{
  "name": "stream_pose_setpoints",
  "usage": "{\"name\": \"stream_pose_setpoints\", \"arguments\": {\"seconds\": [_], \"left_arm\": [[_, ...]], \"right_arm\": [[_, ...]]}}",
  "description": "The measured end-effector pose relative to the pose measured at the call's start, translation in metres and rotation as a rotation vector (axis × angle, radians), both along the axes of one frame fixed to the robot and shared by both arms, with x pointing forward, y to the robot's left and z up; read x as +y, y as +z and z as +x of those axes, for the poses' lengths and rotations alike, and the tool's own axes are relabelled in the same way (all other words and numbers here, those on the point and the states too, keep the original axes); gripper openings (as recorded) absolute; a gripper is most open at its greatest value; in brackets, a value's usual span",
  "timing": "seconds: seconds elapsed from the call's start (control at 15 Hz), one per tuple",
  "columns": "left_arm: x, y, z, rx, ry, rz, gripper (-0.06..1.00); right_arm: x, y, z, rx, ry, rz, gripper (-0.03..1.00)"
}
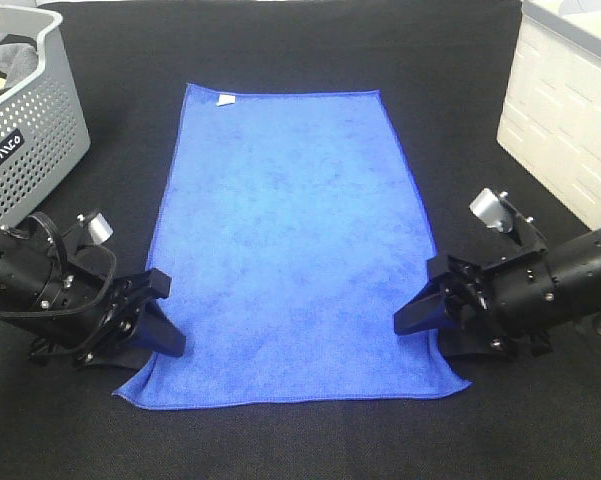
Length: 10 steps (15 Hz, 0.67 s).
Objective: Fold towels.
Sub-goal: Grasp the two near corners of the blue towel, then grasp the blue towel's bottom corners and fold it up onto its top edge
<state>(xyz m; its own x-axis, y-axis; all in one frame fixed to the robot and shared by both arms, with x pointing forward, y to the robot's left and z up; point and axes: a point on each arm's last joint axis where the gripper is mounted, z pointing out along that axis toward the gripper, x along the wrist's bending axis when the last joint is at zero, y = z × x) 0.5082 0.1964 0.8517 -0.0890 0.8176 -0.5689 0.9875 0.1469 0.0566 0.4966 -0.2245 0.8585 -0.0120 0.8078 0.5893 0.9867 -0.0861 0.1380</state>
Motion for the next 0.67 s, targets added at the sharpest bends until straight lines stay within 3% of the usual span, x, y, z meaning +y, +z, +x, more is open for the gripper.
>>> {"name": "stream_pose_setpoints", "arguments": {"seconds": [0.13, 0.27, 0.33, 0.67], "left_arm": [[0.002, -0.002, 0.001, -0.004, 0.002, 0.020, 0.22], [0.002, -0.004, 0.001, -0.013, -0.011, 0.035, 0.04], [0.002, -0.004, 0.001, -0.018, -0.019, 0.036, 0.01], [0.004, 0.007, 0.001, -0.065, -0.051, 0.063, 0.01]], "right_arm": [[-0.001, -0.002, 0.001, 0.030, -0.053, -0.026, 0.46], [-0.005, -0.006, 0.001, 0.044, -0.079, -0.068, 0.20], [-0.005, -0.006, 0.001, 0.049, -0.089, -0.071, 0.02], [-0.006, -0.002, 0.001, 0.048, -0.088, -0.082, 0.00]]}}
